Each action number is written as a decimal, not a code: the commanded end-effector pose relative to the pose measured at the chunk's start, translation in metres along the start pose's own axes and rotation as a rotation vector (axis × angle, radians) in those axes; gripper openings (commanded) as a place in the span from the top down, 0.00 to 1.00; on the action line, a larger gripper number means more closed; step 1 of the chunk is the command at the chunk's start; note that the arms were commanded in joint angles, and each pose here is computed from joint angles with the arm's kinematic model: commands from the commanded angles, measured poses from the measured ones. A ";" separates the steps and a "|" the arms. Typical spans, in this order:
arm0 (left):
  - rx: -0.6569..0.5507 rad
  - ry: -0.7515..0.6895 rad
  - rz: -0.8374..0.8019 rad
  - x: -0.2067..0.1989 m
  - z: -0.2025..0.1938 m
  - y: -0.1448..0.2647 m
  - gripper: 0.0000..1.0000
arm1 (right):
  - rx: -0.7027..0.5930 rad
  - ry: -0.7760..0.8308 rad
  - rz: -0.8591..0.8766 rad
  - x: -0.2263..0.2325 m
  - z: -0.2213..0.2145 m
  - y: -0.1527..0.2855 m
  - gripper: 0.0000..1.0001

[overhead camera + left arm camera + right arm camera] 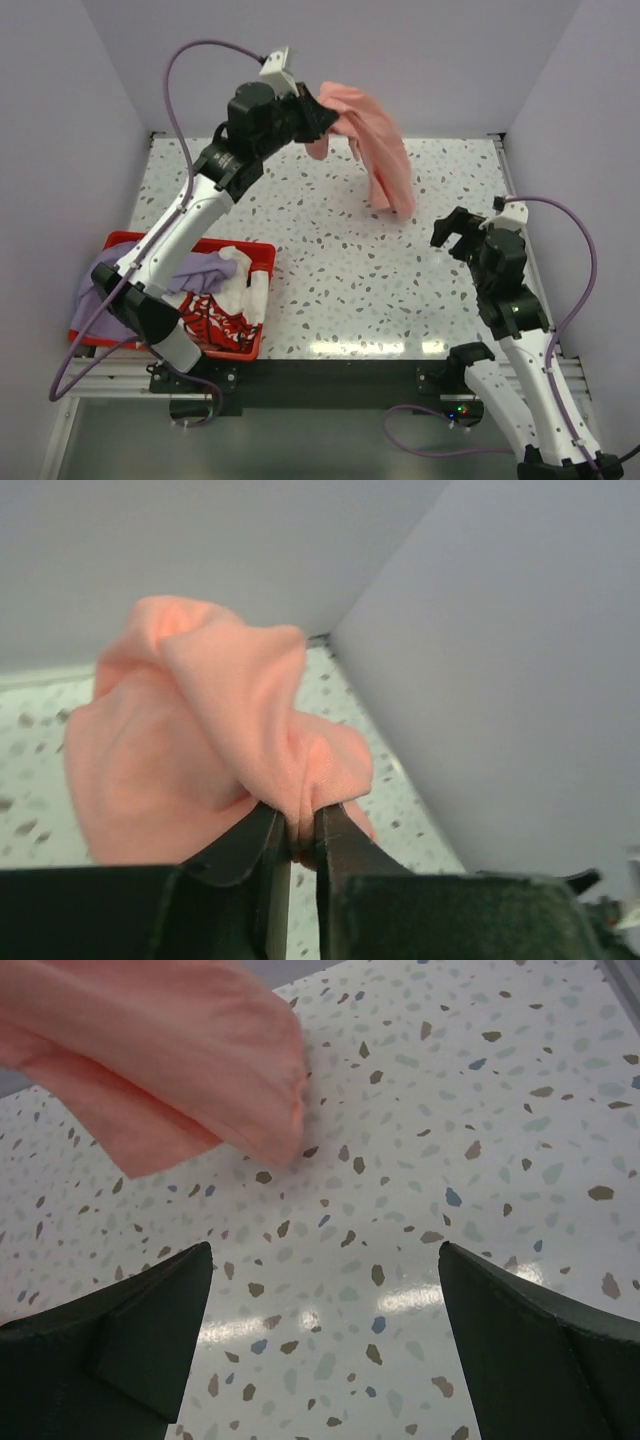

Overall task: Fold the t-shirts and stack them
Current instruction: Move the tshirt to the center of the board, then flatten the tshirt out

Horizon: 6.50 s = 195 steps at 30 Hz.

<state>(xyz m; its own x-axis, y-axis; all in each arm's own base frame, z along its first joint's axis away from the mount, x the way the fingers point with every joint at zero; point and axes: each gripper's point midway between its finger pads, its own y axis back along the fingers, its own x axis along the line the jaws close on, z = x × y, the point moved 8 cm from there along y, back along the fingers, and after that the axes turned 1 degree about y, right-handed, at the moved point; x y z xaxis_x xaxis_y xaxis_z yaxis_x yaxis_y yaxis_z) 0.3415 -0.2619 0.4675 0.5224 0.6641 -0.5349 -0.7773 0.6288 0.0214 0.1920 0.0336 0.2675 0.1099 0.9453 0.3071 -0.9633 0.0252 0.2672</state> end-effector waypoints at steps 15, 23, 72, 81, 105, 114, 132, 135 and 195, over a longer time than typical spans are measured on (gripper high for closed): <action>0.241 0.140 0.741 0.191 -0.167 0.075 0.00 | 0.249 -0.039 -0.303 -0.020 -0.030 -0.018 0.01; 0.470 0.135 0.665 0.182 -0.234 0.062 0.01 | 0.495 -0.039 -0.386 -0.030 -0.079 -0.024 0.01; 0.590 0.111 0.753 0.200 -0.291 0.057 1.00 | 0.804 0.037 -0.321 -0.034 -0.148 -0.064 0.27; 0.571 0.084 0.738 0.197 -0.284 0.057 1.00 | 0.880 0.031 -0.313 -0.036 -0.175 -0.080 0.51; 0.035 -0.094 0.473 0.098 -0.086 0.013 1.00 | -0.027 0.079 -0.279 0.021 0.102 -0.046 1.00; -0.263 -0.121 0.247 0.030 0.006 0.085 1.00 | -0.296 0.058 -0.173 0.035 0.184 0.029 1.00; -0.217 -0.086 0.103 0.015 -0.008 0.123 0.95 | -0.346 0.078 -0.232 0.031 0.215 0.066 1.00; -0.076 -0.062 0.171 0.040 -0.044 0.086 0.94 | -0.245 0.138 -0.345 0.026 0.195 0.015 1.00; 0.292 0.063 0.700 0.209 -0.176 0.059 1.00 | 0.987 0.120 -0.167 0.025 -0.113 0.022 0.03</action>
<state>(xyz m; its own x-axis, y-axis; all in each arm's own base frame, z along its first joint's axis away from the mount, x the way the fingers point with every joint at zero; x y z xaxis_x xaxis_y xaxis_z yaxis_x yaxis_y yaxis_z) 0.3463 -0.1574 0.1951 -0.0967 0.9355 -0.3398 -0.7596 0.1512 0.6325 0.1801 0.0899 0.1932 0.0845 0.9891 0.1207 -0.4383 -0.0719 0.8959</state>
